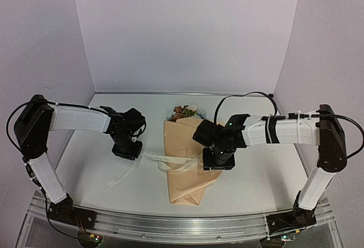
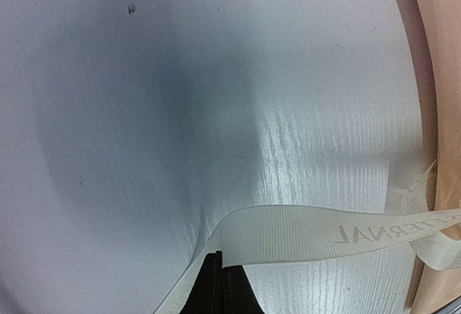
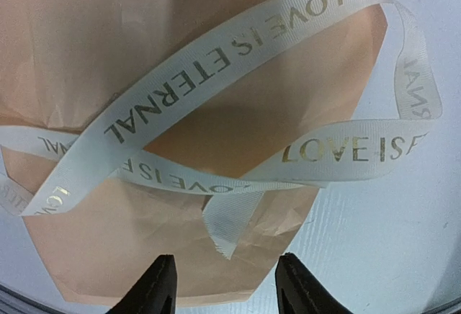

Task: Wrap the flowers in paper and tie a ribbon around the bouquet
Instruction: Cross the ribbon over the folded bouquet.

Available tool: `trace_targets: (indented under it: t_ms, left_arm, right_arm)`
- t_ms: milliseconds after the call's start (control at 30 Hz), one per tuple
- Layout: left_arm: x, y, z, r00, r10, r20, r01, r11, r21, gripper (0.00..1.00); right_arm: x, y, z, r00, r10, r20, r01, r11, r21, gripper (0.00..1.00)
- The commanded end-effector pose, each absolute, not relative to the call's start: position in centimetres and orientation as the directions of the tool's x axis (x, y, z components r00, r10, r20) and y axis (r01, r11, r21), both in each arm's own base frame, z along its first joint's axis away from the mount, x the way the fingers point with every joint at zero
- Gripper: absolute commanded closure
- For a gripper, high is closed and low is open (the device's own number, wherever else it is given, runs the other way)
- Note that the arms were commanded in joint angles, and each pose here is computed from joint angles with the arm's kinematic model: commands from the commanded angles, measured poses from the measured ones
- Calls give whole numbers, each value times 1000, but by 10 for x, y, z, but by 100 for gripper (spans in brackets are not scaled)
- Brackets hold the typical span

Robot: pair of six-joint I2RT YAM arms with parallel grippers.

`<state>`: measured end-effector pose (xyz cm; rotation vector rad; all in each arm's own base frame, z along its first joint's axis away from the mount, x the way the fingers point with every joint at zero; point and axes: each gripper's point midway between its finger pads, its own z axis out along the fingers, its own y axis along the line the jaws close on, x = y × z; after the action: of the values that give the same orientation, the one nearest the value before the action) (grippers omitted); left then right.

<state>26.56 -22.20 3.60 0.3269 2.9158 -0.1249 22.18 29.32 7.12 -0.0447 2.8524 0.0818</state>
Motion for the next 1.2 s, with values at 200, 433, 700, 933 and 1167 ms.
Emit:
trace_targets:
  t_ms: [200,433,700,933,1167]
  left_arm:
    - [281,-231,57,-934,218,-282,250,965,-83,100]
    - [282,-232,56,-933,230,-276,260,963,-74,100]
    - [283,-230,54,-935,229,-271,256,964,-67,100]
    - [288,-225,55,-937,205,-282,228,972,-51,100]
    - [294,-210,52,-948,151,-280,167,985,-35,100]
  right_arm:
    - [246,288,47,-940,96,-328,97,995,14,47]
    - [255,292,30,-932,155,-329,141,988,67,55]
    - [253,292,24,-930,194,-312,167,980,112,88]
    - [229,286,35,-960,165,-228,138,982,132,100]
    - [184,265,50,-995,84,-44,75,980,184,100]
